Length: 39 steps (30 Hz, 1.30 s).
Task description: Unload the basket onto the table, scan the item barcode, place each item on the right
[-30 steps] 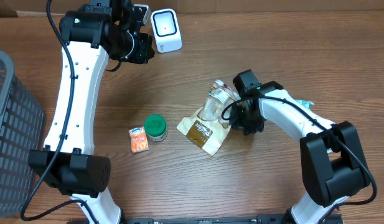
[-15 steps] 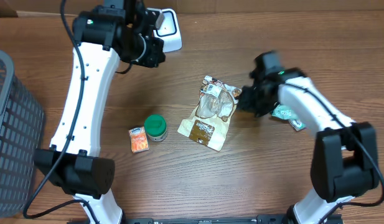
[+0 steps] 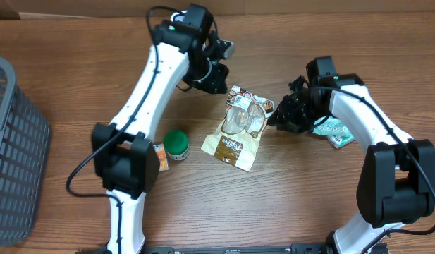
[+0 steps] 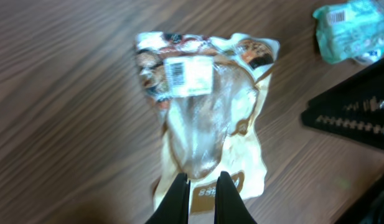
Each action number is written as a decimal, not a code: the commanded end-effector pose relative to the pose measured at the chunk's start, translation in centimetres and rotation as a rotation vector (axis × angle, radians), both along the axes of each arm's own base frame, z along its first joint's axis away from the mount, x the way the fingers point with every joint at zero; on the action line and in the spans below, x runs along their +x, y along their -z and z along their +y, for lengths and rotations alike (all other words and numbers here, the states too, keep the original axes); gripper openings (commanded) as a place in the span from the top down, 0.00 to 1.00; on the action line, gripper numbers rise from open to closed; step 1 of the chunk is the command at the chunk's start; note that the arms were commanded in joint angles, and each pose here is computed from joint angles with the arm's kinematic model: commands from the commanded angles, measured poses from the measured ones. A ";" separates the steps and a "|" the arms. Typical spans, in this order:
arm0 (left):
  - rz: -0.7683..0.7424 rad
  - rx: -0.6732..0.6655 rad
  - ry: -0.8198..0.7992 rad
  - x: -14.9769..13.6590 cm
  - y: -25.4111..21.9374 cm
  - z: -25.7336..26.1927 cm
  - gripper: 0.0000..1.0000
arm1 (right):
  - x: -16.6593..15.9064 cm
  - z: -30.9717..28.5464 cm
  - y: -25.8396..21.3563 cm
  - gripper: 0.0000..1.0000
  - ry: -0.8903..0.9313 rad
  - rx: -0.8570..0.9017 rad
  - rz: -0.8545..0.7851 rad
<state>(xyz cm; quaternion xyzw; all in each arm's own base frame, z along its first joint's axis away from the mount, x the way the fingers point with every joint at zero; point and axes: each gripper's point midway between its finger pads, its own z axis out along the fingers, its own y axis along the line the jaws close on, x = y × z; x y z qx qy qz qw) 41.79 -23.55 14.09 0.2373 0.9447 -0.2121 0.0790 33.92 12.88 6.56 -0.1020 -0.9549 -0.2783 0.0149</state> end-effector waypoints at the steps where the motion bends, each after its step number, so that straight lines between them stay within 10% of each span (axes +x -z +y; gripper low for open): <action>1: 0.039 -0.088 0.058 0.0 1.5 -1.8 0.96 | -1.3 1.0 1.1 0.69 0.022 0.059 0.049; 39: 0.109 -0.132 0.087 1.6 9.2 -3.6 0.96 | -1.9 2.2 3.8 0.66 0.067 0.166 0.020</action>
